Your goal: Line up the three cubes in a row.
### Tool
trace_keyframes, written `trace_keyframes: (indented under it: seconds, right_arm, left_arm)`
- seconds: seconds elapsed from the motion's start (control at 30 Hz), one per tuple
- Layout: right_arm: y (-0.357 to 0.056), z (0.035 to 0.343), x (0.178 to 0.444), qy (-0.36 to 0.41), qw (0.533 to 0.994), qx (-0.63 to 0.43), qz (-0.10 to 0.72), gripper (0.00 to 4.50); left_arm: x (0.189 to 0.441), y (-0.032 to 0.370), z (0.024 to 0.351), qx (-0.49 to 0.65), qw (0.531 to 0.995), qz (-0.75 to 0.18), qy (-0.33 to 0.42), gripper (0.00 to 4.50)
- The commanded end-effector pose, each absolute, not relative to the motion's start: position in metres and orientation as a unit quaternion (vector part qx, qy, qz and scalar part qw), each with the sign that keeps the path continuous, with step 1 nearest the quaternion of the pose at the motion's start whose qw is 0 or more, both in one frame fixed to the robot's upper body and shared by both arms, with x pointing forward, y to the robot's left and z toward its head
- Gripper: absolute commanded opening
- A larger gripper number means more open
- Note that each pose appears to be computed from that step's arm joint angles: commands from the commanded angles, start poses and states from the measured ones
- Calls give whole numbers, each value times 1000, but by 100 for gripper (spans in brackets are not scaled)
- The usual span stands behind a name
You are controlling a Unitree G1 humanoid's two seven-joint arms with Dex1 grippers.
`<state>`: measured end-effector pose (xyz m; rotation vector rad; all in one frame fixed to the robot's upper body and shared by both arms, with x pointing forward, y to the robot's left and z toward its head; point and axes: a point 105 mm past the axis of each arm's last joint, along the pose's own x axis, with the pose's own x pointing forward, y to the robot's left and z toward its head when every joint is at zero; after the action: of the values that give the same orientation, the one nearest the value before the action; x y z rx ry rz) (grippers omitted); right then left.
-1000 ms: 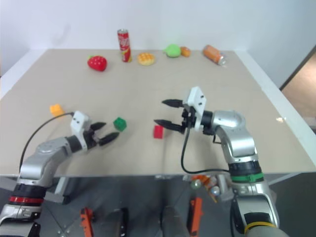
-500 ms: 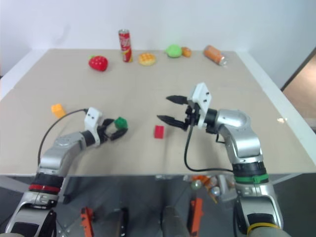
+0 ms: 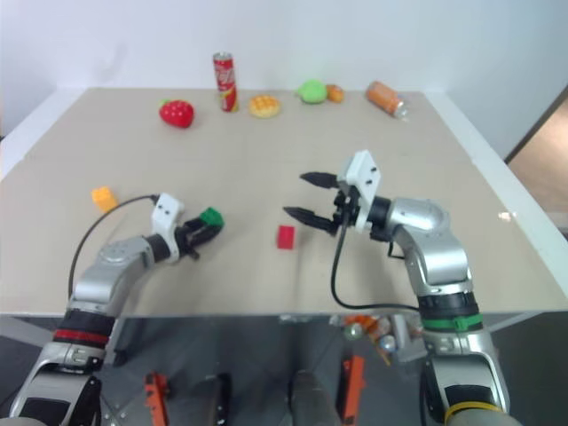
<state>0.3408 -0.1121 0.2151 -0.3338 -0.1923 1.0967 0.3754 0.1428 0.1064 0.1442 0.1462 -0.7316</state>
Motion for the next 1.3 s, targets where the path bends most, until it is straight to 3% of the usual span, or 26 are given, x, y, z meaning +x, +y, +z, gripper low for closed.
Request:
trace_keyframes:
  seconds: [0.03,0.23,0.47,0.77,1.3]
  right_arm:
    - [-109,231,335,-124,828,-168,520,379]
    - [-115,231,328,-125,835,-168,508,379]
    - [-128,225,300,-106,855,-163,480,379]
    - [-140,224,281,-93,884,-160,430,379]
    - [-144,224,272,-83,896,-154,409,379]
  left_arm:
    - [371,138,128,128,893,-430,17,131]
    - [361,136,130,206,796,-569,9,131]
    - [383,121,148,194,770,-608,1,131]
    - [379,87,139,186,725,-663,14,131]
    - [382,105,115,209,742,-634,60,131]
